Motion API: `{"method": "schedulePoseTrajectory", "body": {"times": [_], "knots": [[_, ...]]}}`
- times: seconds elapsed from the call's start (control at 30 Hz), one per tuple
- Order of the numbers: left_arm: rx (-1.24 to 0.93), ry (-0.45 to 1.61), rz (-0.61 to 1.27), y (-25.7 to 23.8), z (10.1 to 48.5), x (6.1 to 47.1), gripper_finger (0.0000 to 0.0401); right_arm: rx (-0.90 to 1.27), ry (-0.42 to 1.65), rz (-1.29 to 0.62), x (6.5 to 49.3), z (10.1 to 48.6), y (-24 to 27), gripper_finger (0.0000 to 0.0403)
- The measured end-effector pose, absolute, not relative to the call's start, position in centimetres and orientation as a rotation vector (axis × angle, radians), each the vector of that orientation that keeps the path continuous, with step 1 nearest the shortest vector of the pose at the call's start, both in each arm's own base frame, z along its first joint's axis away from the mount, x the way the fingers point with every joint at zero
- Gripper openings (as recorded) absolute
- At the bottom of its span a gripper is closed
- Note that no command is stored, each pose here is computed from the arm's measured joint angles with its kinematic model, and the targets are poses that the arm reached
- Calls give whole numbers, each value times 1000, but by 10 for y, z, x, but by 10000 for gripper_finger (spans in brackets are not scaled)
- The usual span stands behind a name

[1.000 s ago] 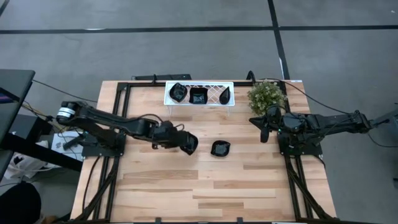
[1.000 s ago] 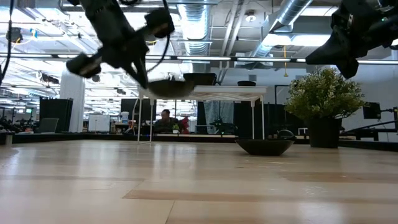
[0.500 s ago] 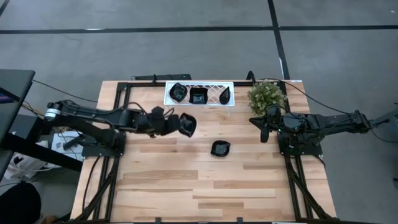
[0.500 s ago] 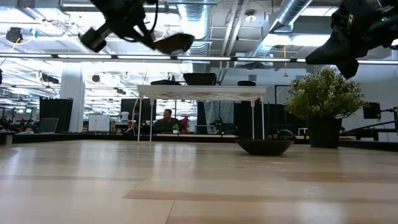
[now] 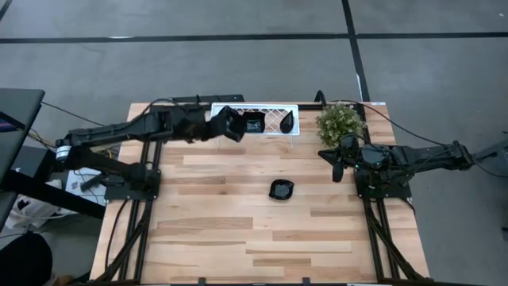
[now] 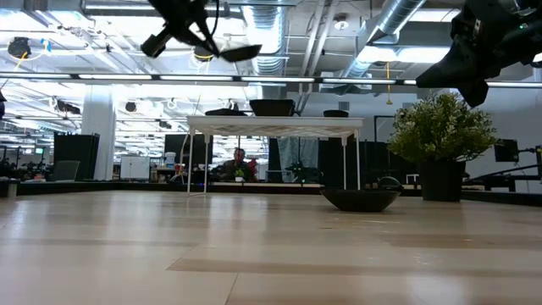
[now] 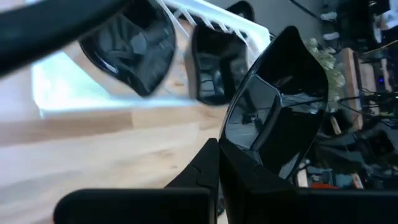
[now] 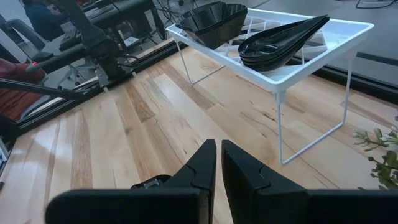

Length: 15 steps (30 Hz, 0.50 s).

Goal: Pick & Place Mini shaped plates
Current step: Stack the leaf-shaped plate on top of the leaf-shaped plate on the shelf

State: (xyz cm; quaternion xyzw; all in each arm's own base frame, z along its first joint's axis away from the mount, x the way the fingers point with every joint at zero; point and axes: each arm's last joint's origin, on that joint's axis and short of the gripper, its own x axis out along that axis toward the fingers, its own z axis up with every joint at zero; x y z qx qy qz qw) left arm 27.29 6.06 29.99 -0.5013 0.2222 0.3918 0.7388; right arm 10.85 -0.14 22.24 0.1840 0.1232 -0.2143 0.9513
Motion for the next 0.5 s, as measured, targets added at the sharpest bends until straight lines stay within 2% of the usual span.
{"method": "schedulePoseTrajectory", "body": {"times": [0.27,0.5], "knots": [[-1118,551,893,119,297,250,3,374,251,-436,109,222,-1,21],[-1138,563,921,149,295,231,3,375,250,-436,109,222,-1,21]]}}
